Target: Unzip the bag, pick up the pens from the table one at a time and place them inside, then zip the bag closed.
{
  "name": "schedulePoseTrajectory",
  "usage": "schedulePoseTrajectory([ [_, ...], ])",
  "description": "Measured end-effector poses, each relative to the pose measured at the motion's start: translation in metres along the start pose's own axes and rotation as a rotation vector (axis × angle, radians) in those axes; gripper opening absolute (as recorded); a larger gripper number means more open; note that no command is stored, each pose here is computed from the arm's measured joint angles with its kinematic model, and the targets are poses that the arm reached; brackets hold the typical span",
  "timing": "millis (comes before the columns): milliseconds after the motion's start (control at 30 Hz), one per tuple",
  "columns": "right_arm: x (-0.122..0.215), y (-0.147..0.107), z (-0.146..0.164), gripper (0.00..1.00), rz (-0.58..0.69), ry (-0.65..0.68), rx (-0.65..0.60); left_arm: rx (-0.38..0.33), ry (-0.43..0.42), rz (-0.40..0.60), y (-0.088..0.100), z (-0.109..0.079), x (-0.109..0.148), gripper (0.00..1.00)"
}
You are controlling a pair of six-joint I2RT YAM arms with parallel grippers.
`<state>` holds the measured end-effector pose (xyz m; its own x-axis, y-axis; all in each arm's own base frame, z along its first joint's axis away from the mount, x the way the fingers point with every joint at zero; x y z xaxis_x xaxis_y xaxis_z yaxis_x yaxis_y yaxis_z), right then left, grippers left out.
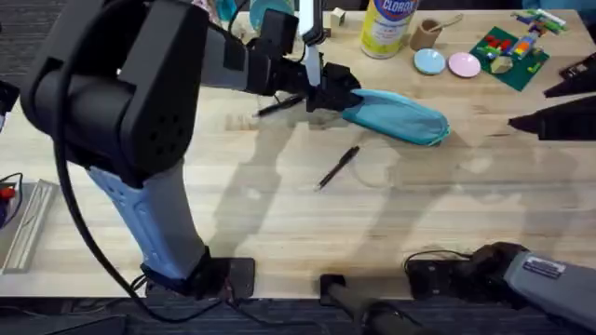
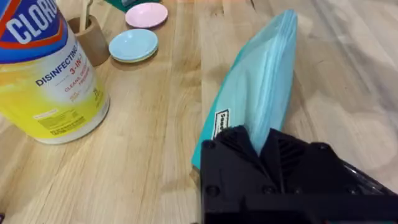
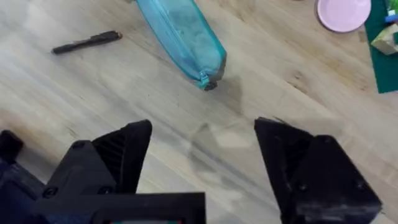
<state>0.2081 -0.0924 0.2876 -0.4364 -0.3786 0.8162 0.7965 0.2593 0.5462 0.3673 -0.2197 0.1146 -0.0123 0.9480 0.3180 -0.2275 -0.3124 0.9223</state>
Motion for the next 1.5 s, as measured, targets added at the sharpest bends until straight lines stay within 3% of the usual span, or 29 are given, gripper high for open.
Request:
schedulePoseTrajectory([
  [1267,-0.005,-0.004,-0.001,0.997,0.007,0.006,0.016,0.0,0.0,0.0,0.0,0.0,0.0,0.043],
  [1500,-0.02,-0.014,-0.003,0.997,0.02,0.034,0.049,0.0,0.0,-0.001,0.0,0.0,0.0,0.043],
])
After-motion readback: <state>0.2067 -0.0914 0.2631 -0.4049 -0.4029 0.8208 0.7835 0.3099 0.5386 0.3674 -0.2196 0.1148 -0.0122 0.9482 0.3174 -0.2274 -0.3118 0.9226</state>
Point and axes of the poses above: each hand's point on the last joint's axis, 136 mm out from that joint toward the fingers, its own x axis back along the fingers, its own z axis along the line the jaws close on, y = z × x, the point moved 8 cm from there along x, back along the fingers, and after that the axes turned 10 degrees about -x, right-handed, at the moved point
